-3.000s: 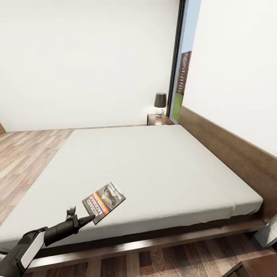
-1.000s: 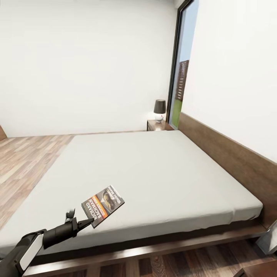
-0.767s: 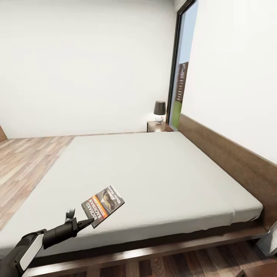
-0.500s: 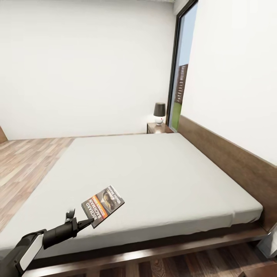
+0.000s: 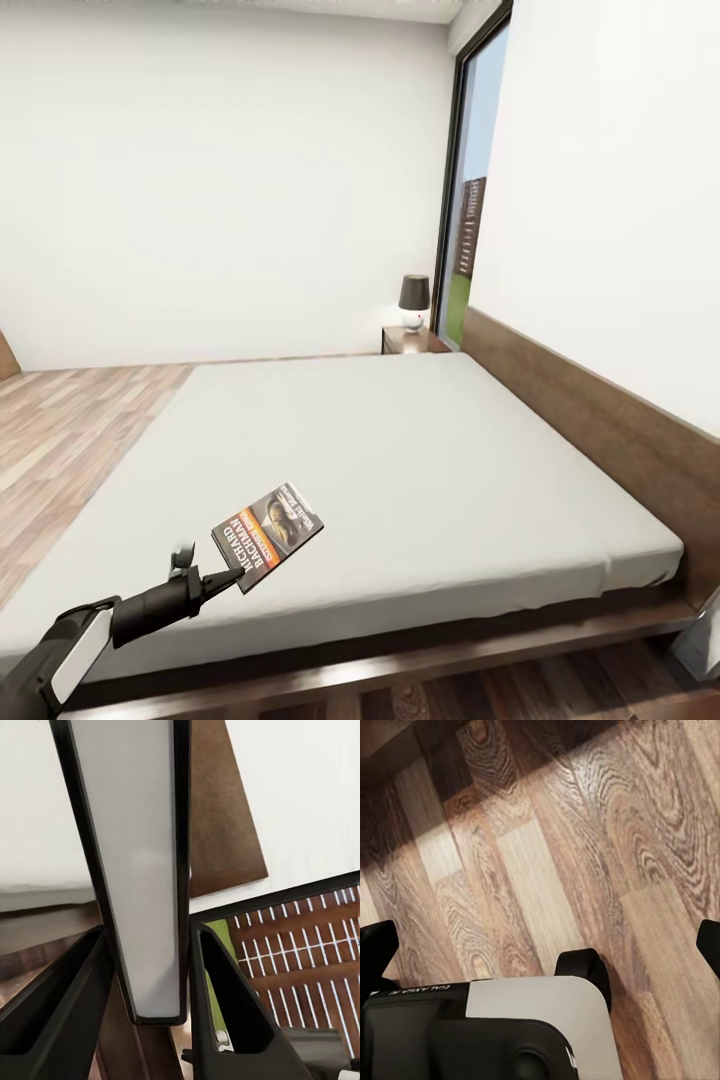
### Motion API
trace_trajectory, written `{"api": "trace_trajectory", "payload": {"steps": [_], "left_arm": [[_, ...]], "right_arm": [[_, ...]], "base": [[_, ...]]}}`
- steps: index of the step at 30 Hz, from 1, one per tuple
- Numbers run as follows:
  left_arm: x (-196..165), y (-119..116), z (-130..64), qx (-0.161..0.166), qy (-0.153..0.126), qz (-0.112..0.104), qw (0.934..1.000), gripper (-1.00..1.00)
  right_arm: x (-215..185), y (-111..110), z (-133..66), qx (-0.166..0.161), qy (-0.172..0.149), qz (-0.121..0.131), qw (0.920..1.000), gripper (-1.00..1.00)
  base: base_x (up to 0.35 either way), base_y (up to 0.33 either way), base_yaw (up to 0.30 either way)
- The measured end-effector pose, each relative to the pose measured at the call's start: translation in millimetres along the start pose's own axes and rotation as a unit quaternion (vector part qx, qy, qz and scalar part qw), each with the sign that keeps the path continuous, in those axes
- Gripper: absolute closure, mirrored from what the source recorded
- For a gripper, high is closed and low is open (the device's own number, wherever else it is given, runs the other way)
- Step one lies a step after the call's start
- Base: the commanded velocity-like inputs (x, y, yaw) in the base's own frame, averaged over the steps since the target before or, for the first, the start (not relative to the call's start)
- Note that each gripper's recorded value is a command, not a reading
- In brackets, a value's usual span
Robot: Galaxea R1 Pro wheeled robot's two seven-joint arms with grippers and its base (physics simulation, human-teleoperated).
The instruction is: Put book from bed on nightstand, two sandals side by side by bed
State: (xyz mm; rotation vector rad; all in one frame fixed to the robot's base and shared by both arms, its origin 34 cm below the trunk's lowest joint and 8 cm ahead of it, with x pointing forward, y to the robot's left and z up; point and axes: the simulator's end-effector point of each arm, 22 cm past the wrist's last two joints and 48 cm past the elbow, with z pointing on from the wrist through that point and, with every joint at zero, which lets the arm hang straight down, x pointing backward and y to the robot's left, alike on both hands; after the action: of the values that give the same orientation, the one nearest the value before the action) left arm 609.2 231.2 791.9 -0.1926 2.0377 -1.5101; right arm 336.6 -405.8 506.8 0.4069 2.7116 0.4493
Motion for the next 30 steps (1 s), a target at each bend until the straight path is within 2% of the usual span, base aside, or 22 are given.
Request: {"api": "trace_trajectory", "payload": {"steps": [30], "left_arm": [[-2.9,-7.4,-3.7,0.002,-0.005,0.004,1.0000,1.00]], "right_arm": [[-9.4,5.0,-1.4,-0.006,-0.013,-0.005,0.9999,-1.00]], "base": [[0.000,0.000,0.000]]}}
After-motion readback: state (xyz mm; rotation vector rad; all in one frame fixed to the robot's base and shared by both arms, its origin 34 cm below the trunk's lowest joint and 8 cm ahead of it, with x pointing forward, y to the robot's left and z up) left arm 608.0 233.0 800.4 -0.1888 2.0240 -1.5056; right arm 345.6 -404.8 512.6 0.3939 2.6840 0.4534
